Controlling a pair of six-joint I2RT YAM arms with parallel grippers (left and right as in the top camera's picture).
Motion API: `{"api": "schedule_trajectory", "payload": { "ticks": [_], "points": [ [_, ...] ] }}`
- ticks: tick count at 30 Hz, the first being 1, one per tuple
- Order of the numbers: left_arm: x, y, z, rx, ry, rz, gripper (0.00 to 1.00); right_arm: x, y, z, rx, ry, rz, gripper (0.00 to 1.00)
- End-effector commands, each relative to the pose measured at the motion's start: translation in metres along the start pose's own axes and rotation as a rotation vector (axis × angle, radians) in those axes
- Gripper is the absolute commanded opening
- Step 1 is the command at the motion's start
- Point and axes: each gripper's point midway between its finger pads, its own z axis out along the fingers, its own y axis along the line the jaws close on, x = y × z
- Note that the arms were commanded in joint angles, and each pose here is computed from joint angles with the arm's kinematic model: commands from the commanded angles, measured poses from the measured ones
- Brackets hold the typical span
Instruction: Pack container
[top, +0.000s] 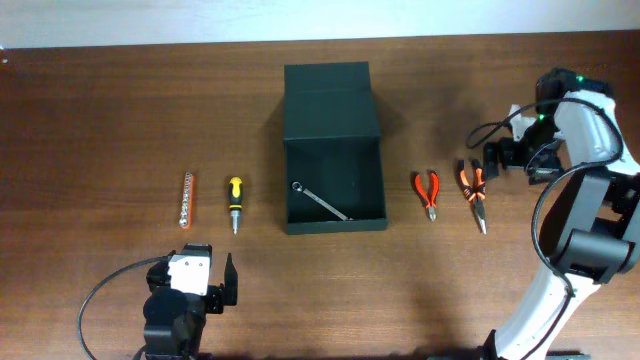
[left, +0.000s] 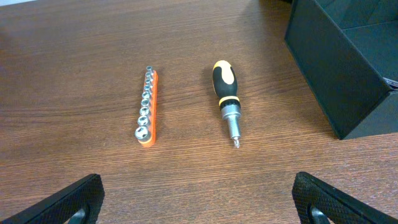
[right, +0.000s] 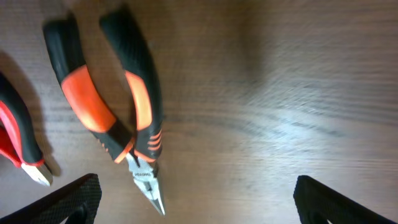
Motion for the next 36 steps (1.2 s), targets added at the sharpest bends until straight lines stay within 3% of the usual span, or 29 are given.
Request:
{"api": "schedule_trajectory", "payload": {
  "ticks": [1, 36],
  "points": [
    [-0.008, 0.002, -0.004, -0.011, -0.020, -0.008, 0.99, 0.007, 0.012, 0.021, -0.021, 0.032, -0.027, 0.99],
    [-0.008, 0.002, -0.004, -0.011, -0.020, -0.008, 0.99, -0.022, 0.006, 0.032, 0.004, -0.085, 0.069, 0.99]
  ]
}}
